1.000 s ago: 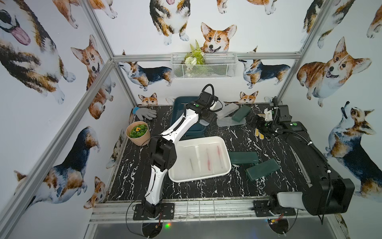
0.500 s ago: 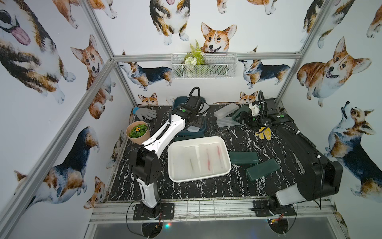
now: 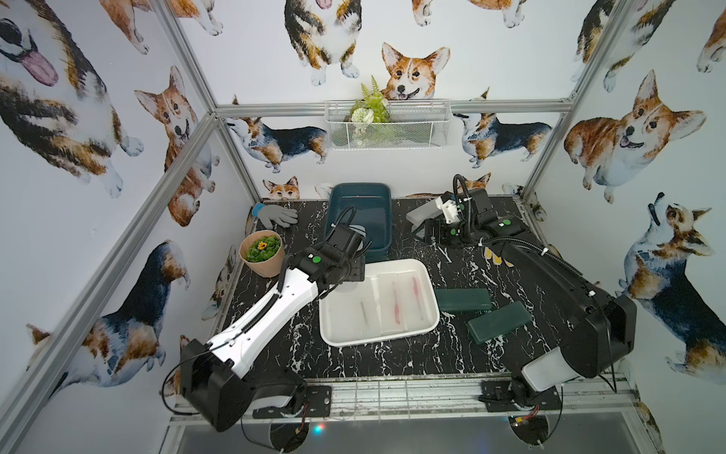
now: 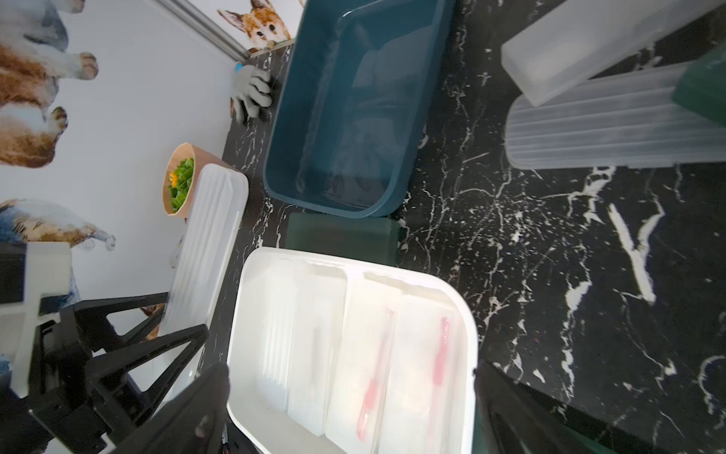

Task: Place the pencil cases by color into the storage box
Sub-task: Place the pencil case at the storage box.

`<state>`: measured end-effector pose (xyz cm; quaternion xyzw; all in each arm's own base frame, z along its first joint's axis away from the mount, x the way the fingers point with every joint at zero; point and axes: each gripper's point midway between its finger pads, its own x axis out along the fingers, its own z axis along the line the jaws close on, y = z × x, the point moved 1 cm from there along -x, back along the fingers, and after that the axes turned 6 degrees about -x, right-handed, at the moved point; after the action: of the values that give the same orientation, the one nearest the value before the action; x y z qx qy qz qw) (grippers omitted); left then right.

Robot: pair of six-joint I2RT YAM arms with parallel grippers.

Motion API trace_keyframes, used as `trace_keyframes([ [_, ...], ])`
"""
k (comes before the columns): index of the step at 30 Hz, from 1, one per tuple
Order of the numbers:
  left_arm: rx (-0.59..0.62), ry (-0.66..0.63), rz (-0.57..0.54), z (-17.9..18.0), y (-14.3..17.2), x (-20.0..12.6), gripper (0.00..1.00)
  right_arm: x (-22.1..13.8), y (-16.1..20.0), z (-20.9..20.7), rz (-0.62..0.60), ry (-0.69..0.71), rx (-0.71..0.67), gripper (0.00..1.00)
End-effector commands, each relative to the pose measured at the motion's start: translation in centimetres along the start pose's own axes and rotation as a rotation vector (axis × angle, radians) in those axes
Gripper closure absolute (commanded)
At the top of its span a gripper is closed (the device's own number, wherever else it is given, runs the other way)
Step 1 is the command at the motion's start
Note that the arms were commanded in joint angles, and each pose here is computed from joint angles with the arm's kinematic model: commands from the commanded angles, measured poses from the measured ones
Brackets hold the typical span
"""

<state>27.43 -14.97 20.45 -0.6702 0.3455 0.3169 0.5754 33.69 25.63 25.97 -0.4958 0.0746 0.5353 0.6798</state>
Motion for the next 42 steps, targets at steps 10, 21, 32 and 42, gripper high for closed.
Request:
trace_keyframes([
  [10, -0.096, -0.059, 0.029, 2.5, 5.3, 0.9, 0.31, 1.1, 2.4, 5.5, -0.07, -0.14, -0.32, 0.02],
  [21, -0.144, -0.076, 0.073, 3.4, 8.9, 2.7, 0.32, 1.5, 3.1, 5.7, -0.046, -0.142, -0.333, 0.02],
  [32, -0.149, -0.099, 0.087, 3.3, 10.3, 4.3, 0.32, 1.2, 3.4, 5.7, -0.031, -0.143, -0.351, 0.02],
  [42, -0.156, -0.132, 0.104, 3.3, 10.7, 5.6, 0.31, 0.8, 3.9, 5.4, -0.022, -0.128, -0.366, 0.02],
])
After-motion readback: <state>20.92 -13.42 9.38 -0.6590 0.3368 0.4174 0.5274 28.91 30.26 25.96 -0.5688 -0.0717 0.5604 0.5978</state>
